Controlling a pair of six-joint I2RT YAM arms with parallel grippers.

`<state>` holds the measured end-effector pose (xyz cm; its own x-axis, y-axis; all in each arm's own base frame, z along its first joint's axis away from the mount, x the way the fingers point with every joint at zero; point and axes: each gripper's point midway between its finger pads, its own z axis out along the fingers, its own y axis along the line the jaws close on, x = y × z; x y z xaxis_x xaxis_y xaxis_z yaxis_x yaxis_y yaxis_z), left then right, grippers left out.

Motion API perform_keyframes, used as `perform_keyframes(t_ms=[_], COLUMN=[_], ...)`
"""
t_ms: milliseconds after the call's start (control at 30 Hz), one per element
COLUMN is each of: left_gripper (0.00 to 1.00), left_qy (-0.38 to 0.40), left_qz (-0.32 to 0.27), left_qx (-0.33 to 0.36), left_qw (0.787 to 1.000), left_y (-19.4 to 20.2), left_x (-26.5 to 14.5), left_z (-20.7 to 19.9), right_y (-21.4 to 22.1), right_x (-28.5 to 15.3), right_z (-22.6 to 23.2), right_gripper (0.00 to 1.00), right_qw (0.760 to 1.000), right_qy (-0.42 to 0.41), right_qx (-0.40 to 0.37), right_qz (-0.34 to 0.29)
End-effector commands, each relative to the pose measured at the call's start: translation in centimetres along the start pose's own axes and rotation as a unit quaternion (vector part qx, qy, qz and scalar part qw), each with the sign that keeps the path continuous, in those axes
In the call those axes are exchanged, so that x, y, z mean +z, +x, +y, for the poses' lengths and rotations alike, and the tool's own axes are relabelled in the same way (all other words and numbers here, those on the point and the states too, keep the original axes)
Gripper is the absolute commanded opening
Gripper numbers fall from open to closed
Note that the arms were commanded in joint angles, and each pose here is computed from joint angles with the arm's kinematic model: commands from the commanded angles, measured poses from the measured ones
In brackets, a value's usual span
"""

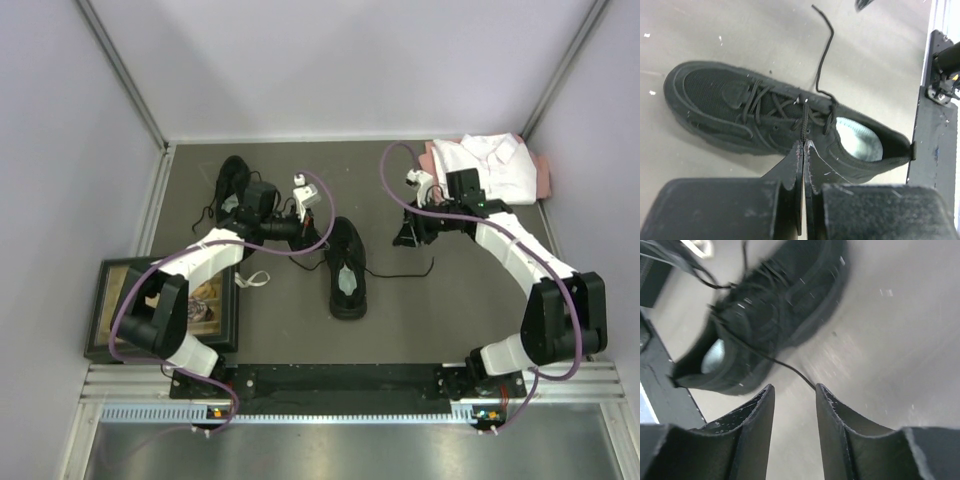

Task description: Tie the shoes

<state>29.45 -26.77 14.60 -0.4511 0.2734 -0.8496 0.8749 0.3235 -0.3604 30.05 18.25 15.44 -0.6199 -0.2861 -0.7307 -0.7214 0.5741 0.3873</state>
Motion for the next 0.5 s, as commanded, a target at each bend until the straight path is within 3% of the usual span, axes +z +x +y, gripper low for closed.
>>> perform_keyframes(t_ms=[0,200,300,467], left_gripper=[0.0,0.0,0.0,0.0], left_qy=[0.027,0.03,0.031,0.03], left_qz=[-0.062,-0.06,-0.059,-0.056], left_qx=[0.038,0.039,0.039,0.04], left_qw=[0.997,0.997,0.997,0.997], left_y=[-3.5,-3.4,-3.4,-3.3], left_x=[0.1,0.4,0.4,0.4], left_z=[-1.8,-2.1,-2.3,-2.2], right_y=[1.3,4.2,5.6,6.8], right_x=[-0.2,-0.6,-0.7,-1.2], right_z=[-1.0,-2.4,-5.2,-7.7], right_gripper=[0.38,0.38,0.33,0.3], right_qw=[0.999,0.994,0.984,0.966], right_qy=[0.03,0.067,0.131,0.215], right_qx=[-0.004,-0.013,0.001,0.051], right_qz=[0.033,0.08,0.119,0.133])
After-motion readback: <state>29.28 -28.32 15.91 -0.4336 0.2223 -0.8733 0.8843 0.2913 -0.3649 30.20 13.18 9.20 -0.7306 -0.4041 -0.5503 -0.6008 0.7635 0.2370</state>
